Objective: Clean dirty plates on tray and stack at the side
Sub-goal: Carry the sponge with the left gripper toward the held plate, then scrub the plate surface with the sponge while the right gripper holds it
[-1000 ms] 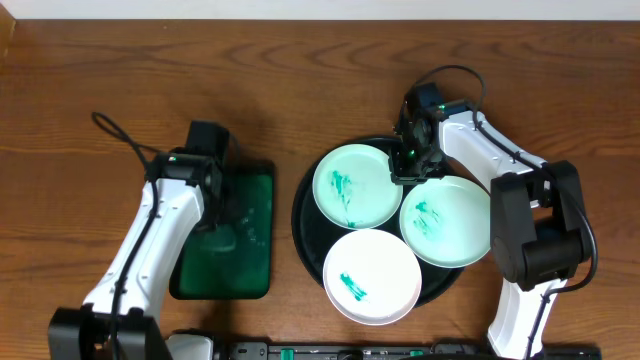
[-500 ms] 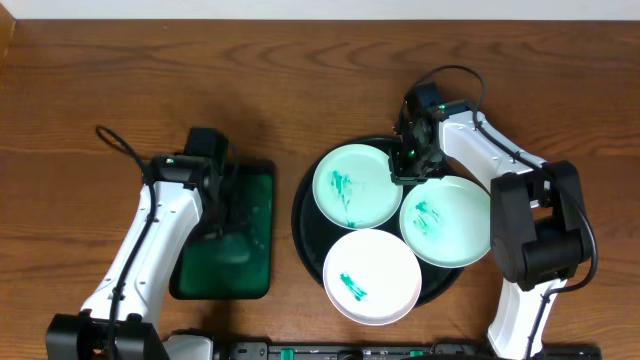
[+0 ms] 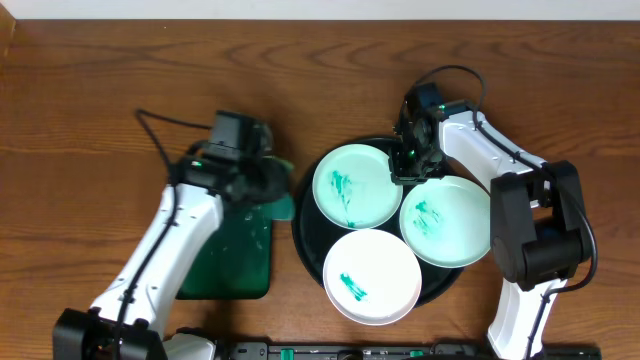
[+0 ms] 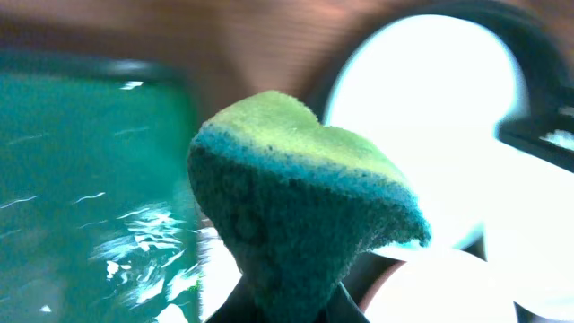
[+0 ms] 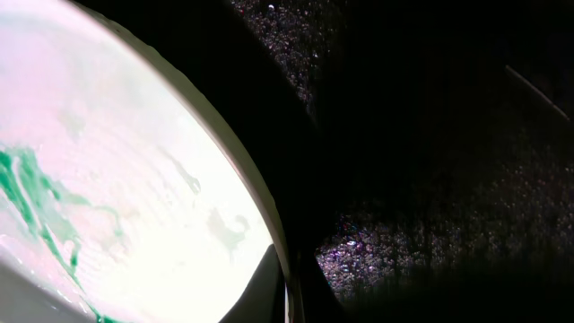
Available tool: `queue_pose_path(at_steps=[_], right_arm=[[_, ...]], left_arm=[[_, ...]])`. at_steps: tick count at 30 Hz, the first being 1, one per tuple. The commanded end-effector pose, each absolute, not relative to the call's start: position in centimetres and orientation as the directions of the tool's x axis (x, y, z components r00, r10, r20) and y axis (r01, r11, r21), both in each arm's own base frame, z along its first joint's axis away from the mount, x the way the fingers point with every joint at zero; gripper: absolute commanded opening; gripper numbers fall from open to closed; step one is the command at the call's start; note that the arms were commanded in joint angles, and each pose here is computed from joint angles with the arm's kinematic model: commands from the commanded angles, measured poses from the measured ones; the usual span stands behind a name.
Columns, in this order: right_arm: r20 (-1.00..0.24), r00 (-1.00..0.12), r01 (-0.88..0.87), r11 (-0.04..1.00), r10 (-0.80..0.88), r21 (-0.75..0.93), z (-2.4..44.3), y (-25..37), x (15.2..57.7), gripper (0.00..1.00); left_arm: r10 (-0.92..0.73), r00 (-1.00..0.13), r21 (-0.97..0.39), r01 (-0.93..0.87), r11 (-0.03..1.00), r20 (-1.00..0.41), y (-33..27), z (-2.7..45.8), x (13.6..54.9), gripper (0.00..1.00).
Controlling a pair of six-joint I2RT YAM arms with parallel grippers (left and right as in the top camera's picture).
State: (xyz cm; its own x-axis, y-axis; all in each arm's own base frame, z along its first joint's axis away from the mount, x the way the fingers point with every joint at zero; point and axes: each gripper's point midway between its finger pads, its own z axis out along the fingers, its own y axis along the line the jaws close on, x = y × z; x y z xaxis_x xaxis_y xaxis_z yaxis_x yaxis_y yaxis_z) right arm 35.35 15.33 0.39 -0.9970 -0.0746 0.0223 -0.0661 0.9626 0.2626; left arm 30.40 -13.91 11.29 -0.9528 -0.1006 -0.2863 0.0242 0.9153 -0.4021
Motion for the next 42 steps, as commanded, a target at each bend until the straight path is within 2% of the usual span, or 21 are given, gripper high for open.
queue_pose_path(at_steps=[1,8,19,23,30,34,37,42], right_arm=[[0.056,-0.995,-0.068,0.957,-0.087,0.281,-0.7,15.8,34.8,0.01],[0.057,-0.994,-0.071,0.955,-0.091,0.288,-0.7,15.9,34.7,0.01],[0.052,-0.993,-0.083,0.954,-0.102,0.288,-0.7,15.9,34.7,0.01],[0.053,-0.993,-0.083,0.954,-0.102,0.288,-0.7,15.9,34.7,0.01],[0.061,-0.993,-0.08,0.955,-0.102,0.286,-0.7,15.9,34.6,0.01],[0.068,-0.993,-0.078,0.956,-0.102,0.284,-0.7,15.8,34.4,0.01],[0.073,-0.992,-0.079,0.956,-0.104,0.284,-0.7,15.7,34.2,0.01],[0.077,-0.992,-0.078,0.956,-0.104,0.282,-0.7,15.7,34.2,0.01]], left_arm=[[-0.053,-0.955,-0.518,0.112,0.848,-0.293,-18.4,13.1,30.0,0.07],[-0.022,-0.975,-0.626,0.124,0.77,-0.221,-23.3,11.0,31.3,0.07],[-0.055,-0.997,-0.821,0.015,0.571,-0.056,-29.1,9.3,34.6,0.07],[-0.1,-0.995,-0.835,-0.046,0.548,-0.011,-30.0,8.5,35.4,0.07],[-0.126,-0.986,-0.794,-0.163,0.586,0.11,-29.9,3.4,34.9,0.07],[-0.135,-0.988,-0.748,-0.145,0.648,0.074,-28.9,1.6,35.1,0.07],[-0.147,-0.988,-0.663,-0.137,0.736,0.041,-27.2,-0.1,34.9,0.07],[-0.139,-0.99,-0.448,-0.137,0.884,0.029,-23.1,-2.6,33.6,0.07]])
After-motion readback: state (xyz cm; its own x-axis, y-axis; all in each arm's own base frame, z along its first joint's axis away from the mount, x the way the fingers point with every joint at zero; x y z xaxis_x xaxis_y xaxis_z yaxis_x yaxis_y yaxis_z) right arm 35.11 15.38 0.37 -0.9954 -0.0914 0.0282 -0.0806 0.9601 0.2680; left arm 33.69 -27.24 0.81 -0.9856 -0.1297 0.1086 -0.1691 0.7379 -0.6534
